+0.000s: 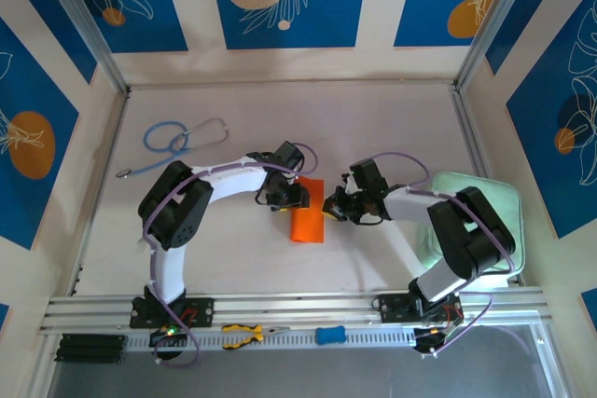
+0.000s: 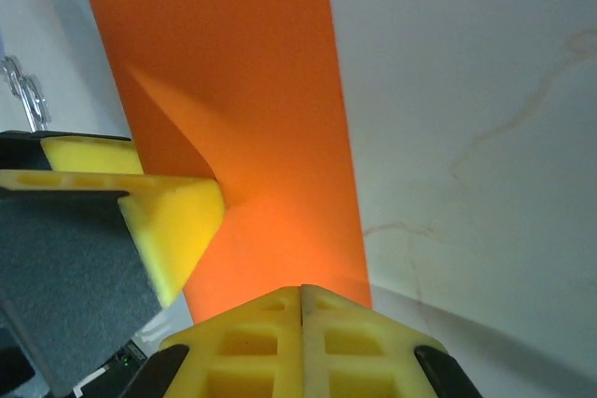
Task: Fold a paper plane with a square sheet of paper (pick it up from the middle)
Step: Hold the square sheet of paper at the center of the table.
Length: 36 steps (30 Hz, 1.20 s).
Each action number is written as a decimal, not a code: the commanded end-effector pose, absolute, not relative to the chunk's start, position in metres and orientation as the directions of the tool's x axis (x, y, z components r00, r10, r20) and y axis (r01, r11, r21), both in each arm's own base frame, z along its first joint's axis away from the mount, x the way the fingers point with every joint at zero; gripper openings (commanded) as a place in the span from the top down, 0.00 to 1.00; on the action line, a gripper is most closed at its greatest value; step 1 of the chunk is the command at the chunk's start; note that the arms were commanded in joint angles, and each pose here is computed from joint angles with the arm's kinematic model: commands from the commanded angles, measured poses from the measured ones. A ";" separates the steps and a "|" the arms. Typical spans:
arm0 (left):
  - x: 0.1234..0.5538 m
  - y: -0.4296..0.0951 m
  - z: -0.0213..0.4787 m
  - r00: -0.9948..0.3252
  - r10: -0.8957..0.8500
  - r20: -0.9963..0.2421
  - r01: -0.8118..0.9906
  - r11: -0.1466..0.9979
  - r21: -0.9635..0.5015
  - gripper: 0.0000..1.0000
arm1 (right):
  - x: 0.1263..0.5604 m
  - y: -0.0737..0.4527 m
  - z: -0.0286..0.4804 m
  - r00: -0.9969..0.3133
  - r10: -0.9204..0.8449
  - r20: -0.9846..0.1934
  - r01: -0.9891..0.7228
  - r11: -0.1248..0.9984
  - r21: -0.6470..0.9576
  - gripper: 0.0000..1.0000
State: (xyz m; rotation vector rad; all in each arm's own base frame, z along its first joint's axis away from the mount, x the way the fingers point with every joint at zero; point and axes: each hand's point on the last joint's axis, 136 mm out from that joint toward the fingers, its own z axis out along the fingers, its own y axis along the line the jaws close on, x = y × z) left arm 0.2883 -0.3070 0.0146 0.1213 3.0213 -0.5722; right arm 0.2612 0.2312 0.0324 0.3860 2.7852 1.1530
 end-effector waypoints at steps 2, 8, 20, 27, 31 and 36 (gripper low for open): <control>0.277 -0.261 -0.055 -0.997 0.070 -0.010 0.071 0.986 -0.150 0.46 | 0.272 0.249 0.040 -0.971 0.240 -0.014 0.151 0.655 0.740 0.98; 0.277 -0.262 -0.056 -0.998 0.070 -0.009 0.071 0.986 -0.151 0.46 | 0.276 0.257 0.032 -0.975 0.222 0.000 0.151 0.664 0.732 0.98; 0.278 -0.265 -0.052 -0.998 0.060 -0.017 0.062 0.983 -0.174 0.46 | 0.250 0.228 -0.023 -0.976 0.212 0.055 0.202 0.773 0.601 0.99; 0.301 -0.283 0.003 -0.989 0.023 -0.144 0.064 0.957 -0.284 0.40 | 0.260 0.211 -0.028 -0.978 0.209 0.025 0.183 0.787 0.590 0.99; 0.317 -0.289 0.050 -0.969 -0.005 -0.246 0.091 0.923 -0.374 0.36 | 0.265 0.211 -0.026 -0.983 0.186 0.012 0.153 0.770 0.619 0.99; 0.333 -0.302 0.098 -0.938 -0.018 -0.346 0.182 0.824 -0.536 0.46 | 0.267 0.212 -0.027 -0.989 0.150 0.005 0.121 0.776 0.619 0.99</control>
